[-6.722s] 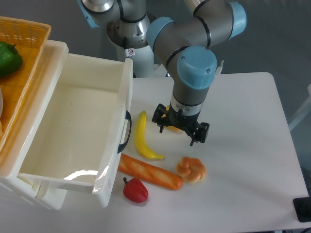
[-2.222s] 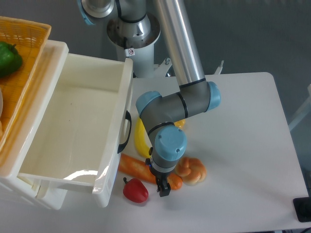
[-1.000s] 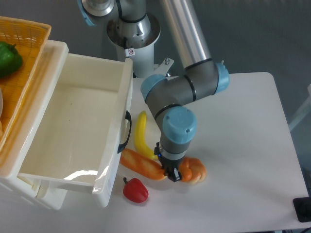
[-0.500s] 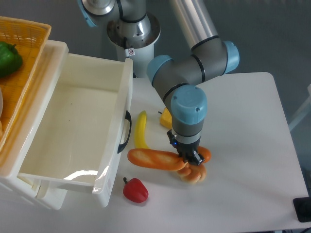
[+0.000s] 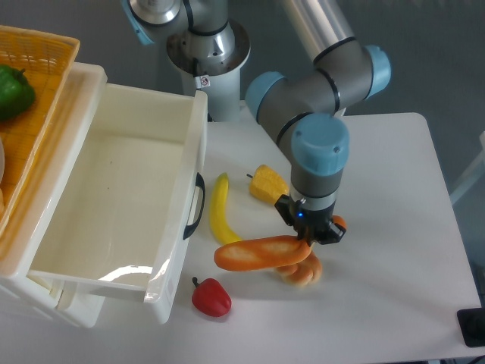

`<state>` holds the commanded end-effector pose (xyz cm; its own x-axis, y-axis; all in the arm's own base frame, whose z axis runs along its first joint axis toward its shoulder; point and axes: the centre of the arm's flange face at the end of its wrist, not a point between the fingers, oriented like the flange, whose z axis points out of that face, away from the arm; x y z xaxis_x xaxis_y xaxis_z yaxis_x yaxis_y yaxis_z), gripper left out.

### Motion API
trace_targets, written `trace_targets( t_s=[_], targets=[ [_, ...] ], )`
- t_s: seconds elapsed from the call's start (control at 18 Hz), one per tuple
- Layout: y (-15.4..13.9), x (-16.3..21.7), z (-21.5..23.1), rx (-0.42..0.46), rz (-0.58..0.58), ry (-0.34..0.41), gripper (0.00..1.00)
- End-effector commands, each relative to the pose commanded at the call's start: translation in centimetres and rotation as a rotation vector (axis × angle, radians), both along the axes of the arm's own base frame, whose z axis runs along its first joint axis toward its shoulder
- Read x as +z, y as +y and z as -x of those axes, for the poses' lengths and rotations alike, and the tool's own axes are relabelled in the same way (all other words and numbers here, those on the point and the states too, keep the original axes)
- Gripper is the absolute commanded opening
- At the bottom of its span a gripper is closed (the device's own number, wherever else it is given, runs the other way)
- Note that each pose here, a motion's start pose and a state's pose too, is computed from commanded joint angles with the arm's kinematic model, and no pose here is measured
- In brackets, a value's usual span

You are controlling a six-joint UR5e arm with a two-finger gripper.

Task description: Pick up the long bread

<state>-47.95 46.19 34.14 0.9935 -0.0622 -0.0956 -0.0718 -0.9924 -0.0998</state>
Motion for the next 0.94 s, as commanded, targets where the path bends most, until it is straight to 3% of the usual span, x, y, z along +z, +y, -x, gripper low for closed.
trace_targets(
  t_s=[0.17, 0.33, 0.94],
  targets=[
    [-1.6, 1.9, 1.0, 0.029, -0.051, 0.003, 0.0],
    [-3.1, 4.5, 1.3, 0.05, -0.156, -0.041, 0.0],
    [-5.2, 4.4, 2.0, -0.003, -0.128, -0.071, 0.0]
  ],
)
